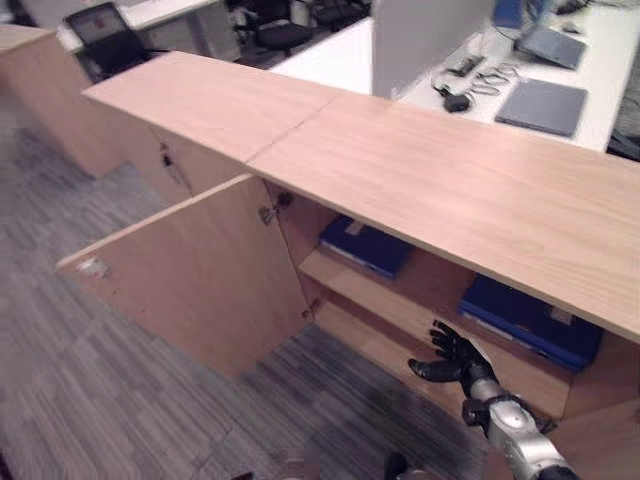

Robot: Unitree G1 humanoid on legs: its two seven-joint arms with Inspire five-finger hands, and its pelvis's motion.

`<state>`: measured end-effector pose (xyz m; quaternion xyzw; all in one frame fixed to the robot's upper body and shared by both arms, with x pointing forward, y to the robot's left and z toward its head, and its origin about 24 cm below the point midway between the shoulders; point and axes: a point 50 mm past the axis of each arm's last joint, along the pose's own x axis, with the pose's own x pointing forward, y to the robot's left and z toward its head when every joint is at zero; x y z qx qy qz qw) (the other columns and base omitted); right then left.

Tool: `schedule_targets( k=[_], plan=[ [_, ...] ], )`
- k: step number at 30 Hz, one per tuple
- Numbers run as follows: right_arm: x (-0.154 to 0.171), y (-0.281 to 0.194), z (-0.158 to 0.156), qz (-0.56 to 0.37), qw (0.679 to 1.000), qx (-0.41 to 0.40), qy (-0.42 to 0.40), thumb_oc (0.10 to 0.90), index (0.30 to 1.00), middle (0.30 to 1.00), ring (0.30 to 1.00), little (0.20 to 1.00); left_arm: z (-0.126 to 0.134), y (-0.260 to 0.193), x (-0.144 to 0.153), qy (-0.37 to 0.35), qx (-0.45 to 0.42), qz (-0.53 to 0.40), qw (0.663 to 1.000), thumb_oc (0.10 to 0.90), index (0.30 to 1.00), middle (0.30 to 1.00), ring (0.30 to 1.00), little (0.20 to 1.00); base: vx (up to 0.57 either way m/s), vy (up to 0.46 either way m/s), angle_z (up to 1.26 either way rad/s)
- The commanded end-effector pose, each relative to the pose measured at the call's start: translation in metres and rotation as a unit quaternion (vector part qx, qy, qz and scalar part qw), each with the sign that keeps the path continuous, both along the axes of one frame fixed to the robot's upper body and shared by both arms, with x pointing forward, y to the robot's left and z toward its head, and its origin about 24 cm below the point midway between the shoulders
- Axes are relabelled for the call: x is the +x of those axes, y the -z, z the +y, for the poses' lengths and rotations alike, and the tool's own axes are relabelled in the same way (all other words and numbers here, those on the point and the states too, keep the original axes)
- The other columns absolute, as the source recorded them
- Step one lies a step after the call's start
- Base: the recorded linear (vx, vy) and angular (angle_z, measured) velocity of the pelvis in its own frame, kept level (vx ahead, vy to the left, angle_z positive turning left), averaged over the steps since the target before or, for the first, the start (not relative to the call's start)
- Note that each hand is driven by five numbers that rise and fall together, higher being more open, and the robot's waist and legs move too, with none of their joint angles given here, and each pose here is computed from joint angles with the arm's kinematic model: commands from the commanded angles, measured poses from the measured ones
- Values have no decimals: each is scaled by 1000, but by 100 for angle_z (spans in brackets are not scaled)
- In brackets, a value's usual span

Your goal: Put the empty folder in the office cabinet

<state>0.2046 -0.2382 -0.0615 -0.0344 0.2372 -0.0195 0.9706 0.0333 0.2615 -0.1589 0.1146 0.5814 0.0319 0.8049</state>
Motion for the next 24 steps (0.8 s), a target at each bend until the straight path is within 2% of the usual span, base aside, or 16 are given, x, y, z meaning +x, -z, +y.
schedule_targets(
  k=[1,5,9,15,24],
  plan=[
    [40,-49,7,-145,989,34,1,800,900,900,900,900,-6,-18,73,6,-10,-150,989,800,900,900,900,900,-96,84,160],
    [29,-40,1,-126,991,34,26,800,900,900,900,900,-13,-22,92,5,-21,-178,984,800,900,900,900,900,-162,156,146],
    [28,-36,-1,-118,992,30,39,800,900,900,900,900,-16,-23,97,13,-25,-183,983,800,900,900,900,900,-97,146,132],
    [29,-31,5,-105,994,25,34,800,900,900,900,900,-10,-24,93,14,-14,-176,984,800,900,900,900,900,-19,205,26],
    [27,-21,16,-87,994,50,50,800,900,900,900,900,-1,-21,86,57,9,-136,989,800,900,900,900,900,37,216,38]
  ],
)
